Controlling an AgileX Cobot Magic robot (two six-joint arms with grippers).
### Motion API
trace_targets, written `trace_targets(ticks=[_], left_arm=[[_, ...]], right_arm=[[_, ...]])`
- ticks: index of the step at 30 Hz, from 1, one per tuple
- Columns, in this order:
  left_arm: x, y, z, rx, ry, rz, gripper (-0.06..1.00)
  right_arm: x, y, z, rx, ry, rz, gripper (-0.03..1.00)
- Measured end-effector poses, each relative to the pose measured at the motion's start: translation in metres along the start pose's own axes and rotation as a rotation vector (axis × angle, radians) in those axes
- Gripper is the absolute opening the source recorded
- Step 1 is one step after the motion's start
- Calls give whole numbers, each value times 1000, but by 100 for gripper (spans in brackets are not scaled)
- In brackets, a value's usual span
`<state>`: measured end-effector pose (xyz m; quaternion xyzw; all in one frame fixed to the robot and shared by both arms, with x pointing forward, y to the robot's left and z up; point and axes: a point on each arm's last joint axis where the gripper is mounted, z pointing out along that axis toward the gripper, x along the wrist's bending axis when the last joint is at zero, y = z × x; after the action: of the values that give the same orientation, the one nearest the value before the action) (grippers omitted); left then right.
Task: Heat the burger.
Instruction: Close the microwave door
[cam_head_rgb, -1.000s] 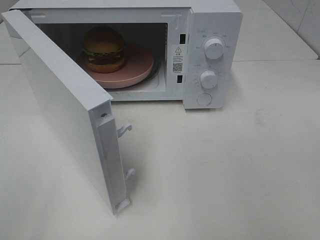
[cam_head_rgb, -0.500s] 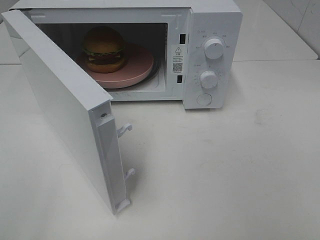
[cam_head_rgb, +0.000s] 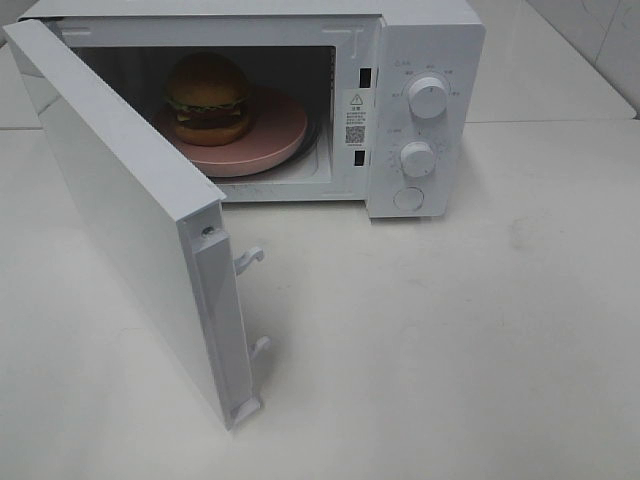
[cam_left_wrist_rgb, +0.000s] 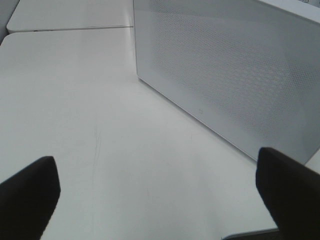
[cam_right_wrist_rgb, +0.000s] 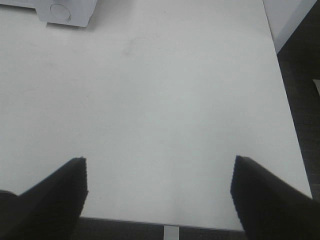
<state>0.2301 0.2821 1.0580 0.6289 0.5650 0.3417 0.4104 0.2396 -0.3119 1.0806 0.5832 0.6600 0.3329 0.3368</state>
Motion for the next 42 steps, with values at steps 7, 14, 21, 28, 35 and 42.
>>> trace_targets(ticks=[7,14,21,28,35,42], left_arm=[[0,0,0,0,0,0,99],[0,0,0,0,0,0,99],[0,0,0,0,0,0,99],[0,0,0,0,0,0,99],[0,0,0,0,0,0,99],[0,0,0,0,0,0,99]], right_arm=[[3,-16,10,-83,-17,25,76],[7,-21,10,-171,-32,68,76],[7,-21,10,-171,-36,67,76],[8,-21,10,-170,-31,69,76],[8,-21,10,-170,-31,69,76],[8,-21,10,-170,-31,69,76]])
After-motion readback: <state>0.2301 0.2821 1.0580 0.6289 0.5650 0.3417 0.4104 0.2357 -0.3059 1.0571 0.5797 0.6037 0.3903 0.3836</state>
